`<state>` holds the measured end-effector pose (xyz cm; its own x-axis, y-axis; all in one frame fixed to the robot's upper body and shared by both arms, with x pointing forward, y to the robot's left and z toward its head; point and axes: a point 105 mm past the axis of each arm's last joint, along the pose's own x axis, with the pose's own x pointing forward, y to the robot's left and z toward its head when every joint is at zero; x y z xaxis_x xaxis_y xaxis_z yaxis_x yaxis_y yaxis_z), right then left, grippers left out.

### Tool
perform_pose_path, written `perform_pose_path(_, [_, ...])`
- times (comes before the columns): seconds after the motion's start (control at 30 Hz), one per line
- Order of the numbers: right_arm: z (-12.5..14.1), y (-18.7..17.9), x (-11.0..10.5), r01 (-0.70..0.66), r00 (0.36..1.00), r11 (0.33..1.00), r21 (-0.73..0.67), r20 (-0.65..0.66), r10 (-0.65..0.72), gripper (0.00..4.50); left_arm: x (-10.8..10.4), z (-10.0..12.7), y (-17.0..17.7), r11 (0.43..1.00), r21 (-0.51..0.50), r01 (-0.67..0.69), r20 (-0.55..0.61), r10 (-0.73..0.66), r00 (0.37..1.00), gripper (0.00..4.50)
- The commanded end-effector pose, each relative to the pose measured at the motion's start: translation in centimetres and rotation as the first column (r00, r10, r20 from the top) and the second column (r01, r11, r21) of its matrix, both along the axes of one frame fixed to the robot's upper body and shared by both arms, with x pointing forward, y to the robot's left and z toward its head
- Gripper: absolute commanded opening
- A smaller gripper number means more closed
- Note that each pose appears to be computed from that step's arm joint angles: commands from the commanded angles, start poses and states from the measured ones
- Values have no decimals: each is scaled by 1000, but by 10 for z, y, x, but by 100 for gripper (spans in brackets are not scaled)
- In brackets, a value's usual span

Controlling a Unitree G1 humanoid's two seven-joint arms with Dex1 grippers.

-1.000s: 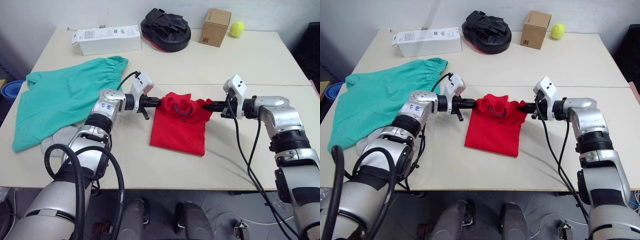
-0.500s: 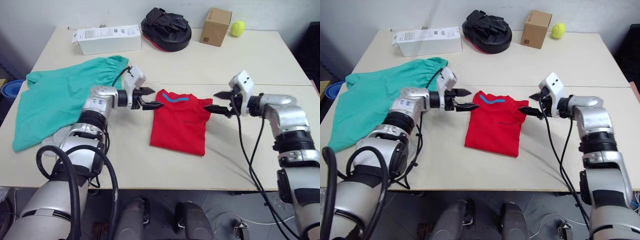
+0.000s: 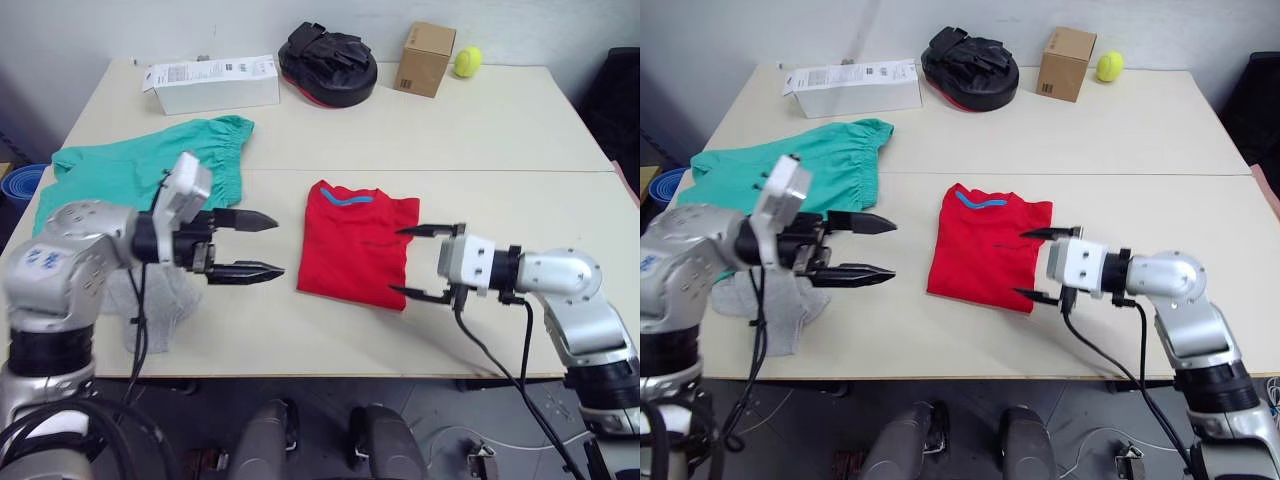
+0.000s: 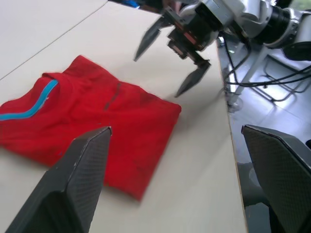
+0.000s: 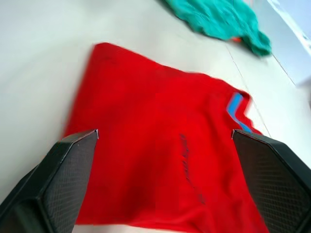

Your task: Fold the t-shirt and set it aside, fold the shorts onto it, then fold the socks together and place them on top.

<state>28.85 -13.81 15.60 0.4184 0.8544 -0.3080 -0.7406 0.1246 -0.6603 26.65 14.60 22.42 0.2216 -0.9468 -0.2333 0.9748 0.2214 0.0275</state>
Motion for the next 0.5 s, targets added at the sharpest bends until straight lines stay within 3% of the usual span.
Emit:
perform_pose_path(0.03, [-11, 8, -12, -56, 994, 996, -63, 94, 62, 446, -18, 6, 2, 1000, 7, -28, 33, 28, 999, 450])
perform_pose_path(0.2, [-38, 11, -8, -60, 987, 990, -128, 140, 78, 446, -30, -2, 2, 997, 63, -41, 46, 39, 998, 450])
perform_pose_path(0.4, [-55, 18, 13, -5, 985, 992, -126, 173, 27, 446, -29, -1, 2, 994, 92, -51, 71, 45, 997, 450])
perform_pose_path(0.5, [-64, 19, 21, 15, 986, 991, -131, 165, 7, 387, -27, 3, 2, 994, 95, -52, 90, 44, 995, 450])
